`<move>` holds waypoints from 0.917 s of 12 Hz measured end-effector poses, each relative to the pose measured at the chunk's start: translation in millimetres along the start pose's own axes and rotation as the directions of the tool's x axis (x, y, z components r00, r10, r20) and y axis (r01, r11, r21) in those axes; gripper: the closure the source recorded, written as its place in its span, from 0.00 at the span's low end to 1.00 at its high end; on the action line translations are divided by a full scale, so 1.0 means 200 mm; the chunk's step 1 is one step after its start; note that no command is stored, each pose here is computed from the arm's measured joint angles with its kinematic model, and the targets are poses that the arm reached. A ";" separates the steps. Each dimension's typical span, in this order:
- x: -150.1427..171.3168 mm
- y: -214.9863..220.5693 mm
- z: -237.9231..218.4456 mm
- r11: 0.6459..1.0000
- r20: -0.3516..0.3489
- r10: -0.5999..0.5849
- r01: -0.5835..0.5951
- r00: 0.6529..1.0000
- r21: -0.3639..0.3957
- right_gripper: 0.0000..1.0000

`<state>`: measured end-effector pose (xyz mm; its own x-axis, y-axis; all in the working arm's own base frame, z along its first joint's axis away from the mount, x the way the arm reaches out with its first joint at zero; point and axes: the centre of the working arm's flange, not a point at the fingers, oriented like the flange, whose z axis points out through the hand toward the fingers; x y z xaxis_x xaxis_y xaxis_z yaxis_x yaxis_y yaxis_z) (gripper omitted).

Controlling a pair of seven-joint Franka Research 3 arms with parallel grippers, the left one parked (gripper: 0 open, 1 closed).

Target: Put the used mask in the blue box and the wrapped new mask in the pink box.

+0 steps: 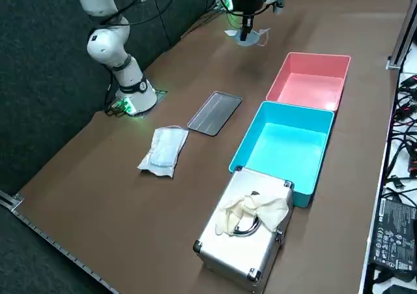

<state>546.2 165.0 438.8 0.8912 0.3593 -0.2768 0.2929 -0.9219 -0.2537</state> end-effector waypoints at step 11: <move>-0.01 0.82 -0.40 0.970 -0.164 0.244 -0.244 0.956 0.022 0.98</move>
<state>620.3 1.1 470.9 0.9800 0.0951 -0.1749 0.0594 -0.9782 -0.1988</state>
